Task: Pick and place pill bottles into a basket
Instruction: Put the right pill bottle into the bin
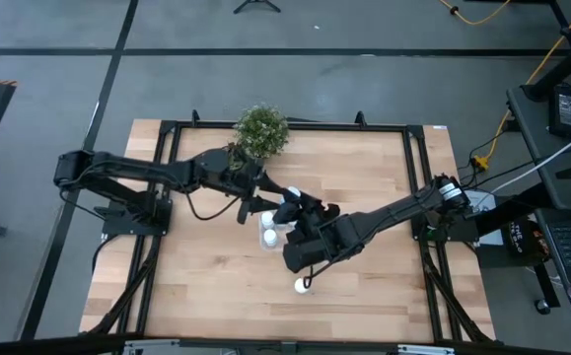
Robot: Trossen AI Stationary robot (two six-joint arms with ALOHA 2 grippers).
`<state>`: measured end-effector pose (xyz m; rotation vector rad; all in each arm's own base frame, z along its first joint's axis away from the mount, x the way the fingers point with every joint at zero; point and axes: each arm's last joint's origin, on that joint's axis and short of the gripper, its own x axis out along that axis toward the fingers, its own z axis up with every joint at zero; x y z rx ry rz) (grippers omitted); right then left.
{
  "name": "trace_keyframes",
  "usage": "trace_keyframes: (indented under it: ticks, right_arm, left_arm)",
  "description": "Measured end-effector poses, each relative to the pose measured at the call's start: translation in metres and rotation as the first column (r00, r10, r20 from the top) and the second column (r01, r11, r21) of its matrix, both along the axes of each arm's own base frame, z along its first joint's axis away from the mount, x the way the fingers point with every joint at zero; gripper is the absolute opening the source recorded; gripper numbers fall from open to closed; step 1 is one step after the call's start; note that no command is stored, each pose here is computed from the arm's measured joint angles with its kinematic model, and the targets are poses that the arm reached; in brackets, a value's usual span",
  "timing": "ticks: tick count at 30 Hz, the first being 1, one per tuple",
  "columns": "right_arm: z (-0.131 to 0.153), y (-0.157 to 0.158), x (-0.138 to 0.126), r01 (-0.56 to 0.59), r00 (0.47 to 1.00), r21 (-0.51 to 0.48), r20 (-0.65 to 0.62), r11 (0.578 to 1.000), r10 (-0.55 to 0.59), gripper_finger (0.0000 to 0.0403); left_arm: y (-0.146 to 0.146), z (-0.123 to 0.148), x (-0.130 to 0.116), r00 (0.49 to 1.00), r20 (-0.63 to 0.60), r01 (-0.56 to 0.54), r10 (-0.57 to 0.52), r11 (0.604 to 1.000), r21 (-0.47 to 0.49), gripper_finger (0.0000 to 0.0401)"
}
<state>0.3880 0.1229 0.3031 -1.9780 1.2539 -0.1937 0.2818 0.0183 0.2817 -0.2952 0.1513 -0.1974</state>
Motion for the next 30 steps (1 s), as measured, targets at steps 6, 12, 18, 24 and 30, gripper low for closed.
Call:
trace_keyframes:
  ticks: [6, 12, 18, 24, 30]
  right_arm:
    - [0.000, 0.000, 0.001, -0.002, 1.000, 0.004, 0.001, 1.000, 0.002, 0.0155]
    - [0.000, 0.000, 0.001, -0.006, 1.000, 0.010, 0.001, 1.000, 0.006, 0.0155]
    - [0.000, 0.000, 0.002, -0.006, 1.000, 0.011, 0.007, 1.000, 0.006, 0.0155]
    - [0.000, 0.000, 0.002, -0.012, 1.000, 0.005, -0.008, 1.000, 0.012, 0.0155]
    - [0.000, 0.000, 0.002, -0.008, 1.000, 0.011, 0.006, 1.000, 0.008, 0.0164]
  left_arm:
    - [0.006, -0.002, 0.009, 1.000, -0.025, 0.008, -0.009, 0.999, -0.041, 0.0221]
    - [0.009, -0.007, 0.013, 0.998, -0.039, 0.052, -0.056, 0.996, -0.079, 0.0221]
    - [0.008, -0.012, 0.017, 0.996, -0.051, 0.064, -0.071, 0.990, -0.128, 0.0221]
    - [0.009, -0.015, 0.021, 0.995, -0.049, 0.081, -0.088, 0.989, -0.120, 0.0190]
    - [0.008, -0.014, 0.021, 0.993, -0.032, 0.108, -0.113, 0.988, -0.113, 0.0165]
